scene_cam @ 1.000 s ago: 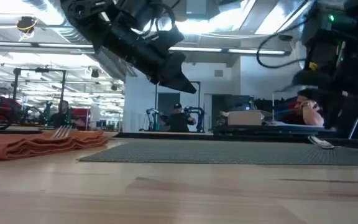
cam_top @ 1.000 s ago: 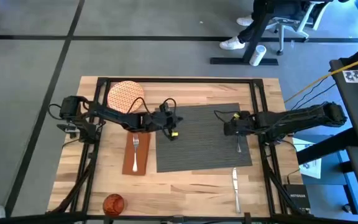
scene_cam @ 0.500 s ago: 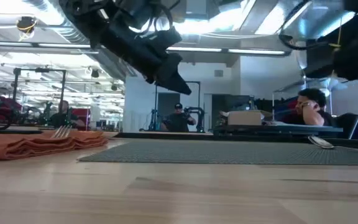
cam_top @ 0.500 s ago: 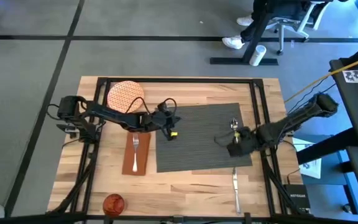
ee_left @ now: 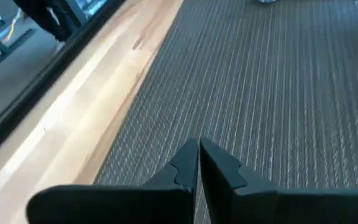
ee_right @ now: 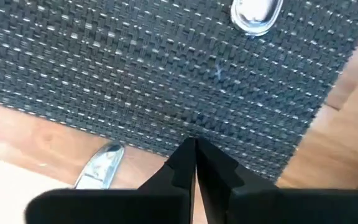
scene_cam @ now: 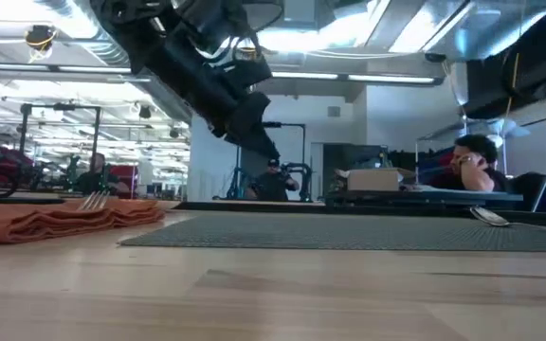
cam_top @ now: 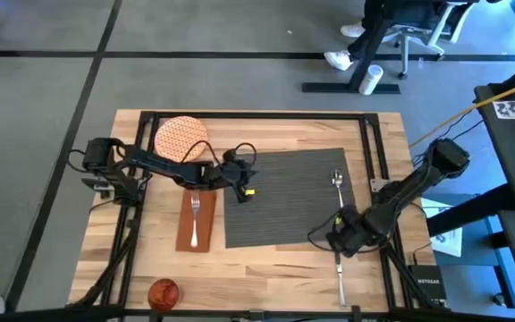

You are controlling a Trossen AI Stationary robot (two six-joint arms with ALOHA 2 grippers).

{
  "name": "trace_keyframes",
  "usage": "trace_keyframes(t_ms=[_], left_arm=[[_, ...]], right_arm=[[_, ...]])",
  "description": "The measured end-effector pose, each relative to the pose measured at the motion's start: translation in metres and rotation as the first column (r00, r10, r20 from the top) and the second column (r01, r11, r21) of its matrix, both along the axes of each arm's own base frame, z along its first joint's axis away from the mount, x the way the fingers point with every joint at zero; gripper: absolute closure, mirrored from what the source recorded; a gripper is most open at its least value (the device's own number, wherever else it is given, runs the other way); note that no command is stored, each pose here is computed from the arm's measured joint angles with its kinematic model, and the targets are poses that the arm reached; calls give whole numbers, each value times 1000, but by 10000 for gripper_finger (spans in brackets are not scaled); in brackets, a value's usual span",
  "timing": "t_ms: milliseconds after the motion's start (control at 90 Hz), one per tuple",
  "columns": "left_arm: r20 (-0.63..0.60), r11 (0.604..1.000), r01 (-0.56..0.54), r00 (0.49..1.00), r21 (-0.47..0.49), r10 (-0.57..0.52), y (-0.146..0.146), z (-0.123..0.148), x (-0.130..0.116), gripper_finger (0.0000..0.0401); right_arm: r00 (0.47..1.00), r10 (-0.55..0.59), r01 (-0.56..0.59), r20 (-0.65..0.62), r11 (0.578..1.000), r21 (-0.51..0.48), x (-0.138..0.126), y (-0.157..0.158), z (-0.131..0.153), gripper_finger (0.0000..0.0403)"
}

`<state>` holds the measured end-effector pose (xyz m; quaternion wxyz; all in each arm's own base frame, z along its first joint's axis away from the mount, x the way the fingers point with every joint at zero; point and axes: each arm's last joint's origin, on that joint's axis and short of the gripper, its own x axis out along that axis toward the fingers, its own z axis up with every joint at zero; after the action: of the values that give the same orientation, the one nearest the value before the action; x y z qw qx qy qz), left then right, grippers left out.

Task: Set table place
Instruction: Adjust the gray tablemat and orange table napkin

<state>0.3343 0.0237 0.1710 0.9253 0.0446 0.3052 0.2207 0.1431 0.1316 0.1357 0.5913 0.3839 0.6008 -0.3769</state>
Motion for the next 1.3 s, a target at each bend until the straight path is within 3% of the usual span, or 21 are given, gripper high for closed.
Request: trace_keyframes(t_ms=[478, 711, 933, 1100, 1211, 1300], left_arm=[[-71, 999, -30, 997, -35, 27, 1, -30, 5, 401], [-50, 1000, 21, 998, -2, -21, -14, -2, -3, 401], [-247, 999, 7, 969, -38, -16, -31, 16, -41, 401], [-356, 996, -45, 934, -73, 16, -38, 15, -58, 401], [-385, 992, -82, 922, -91, 41, -38, 12, -62, 401], [-419, 991, -98, 906, -92, 51, -40, 10, -66, 401]], right_arm=[[993, 17, -26, 115, 996, 81, 13, 11, -3, 403], [990, 44, -45, 134, 999, 4, 16, 11, 4, 403], [965, 113, -122, 236, 992, 24, 25, 18, 8, 403], [932, 136, -106, 337, 989, -104, 30, 14, 9, 403], [924, 138, -94, 356, 986, -138, 37, 7, 10, 403], [889, 170, -92, 425, 976, -197, 47, 2, 12, 403]])
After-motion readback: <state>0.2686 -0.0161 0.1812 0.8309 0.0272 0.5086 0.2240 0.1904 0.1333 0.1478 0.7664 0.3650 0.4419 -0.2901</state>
